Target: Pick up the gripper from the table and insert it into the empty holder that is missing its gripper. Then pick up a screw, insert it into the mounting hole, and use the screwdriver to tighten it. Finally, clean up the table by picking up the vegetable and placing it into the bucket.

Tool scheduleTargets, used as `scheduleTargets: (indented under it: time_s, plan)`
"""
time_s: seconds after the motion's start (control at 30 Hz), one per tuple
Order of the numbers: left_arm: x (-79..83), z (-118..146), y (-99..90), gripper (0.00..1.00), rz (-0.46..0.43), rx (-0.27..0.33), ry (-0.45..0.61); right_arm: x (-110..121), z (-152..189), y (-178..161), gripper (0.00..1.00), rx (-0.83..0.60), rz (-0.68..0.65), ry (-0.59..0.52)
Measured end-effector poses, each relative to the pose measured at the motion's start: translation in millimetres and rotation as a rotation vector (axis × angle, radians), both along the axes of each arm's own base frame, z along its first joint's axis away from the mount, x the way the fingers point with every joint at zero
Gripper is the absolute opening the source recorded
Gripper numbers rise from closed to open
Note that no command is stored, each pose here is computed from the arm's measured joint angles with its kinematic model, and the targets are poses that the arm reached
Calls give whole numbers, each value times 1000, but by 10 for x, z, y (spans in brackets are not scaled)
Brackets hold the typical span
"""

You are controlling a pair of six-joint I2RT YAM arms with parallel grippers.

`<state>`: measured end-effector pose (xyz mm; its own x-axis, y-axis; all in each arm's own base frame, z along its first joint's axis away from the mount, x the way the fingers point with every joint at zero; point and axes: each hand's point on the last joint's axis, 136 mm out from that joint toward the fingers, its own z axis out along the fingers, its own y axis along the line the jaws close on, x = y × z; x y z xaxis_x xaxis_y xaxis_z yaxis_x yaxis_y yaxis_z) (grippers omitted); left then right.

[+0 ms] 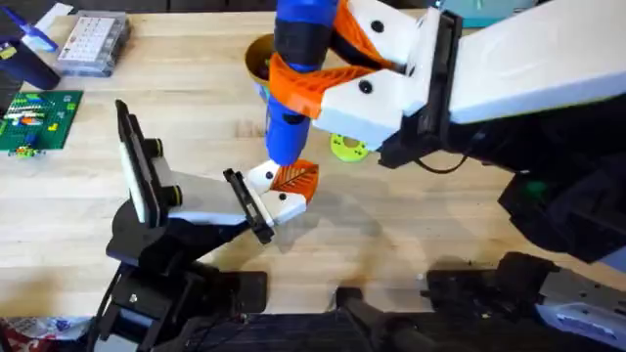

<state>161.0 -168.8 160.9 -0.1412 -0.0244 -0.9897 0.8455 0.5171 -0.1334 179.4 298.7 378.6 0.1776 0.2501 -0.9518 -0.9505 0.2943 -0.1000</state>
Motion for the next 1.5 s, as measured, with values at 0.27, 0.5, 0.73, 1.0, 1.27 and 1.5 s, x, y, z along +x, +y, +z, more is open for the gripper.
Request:
scheduleTargets:
  time_s: [0.27,0.5,0.73,1.0,1.27,1.5]
  plan:
    - [0,0,0,10,0,0,0,19,-16,22,118,0,1,-1]
    - [-1,-1,0,10,0,0,0,46,-50,123,119,14,15,-14]
    - [0,-1,0,9,0,0,0,48,-104,167,119,3,23,-3]
    - [0,-1,0,10,0,0,0,24,-116,186,118,-2,32,1]
    - [0,-1,0,9,0,0,0,32,-146,209,119,-7,34,7]
    - [0,-1,0,10,0,0,0,49,-188,228,119,-18,34,17]
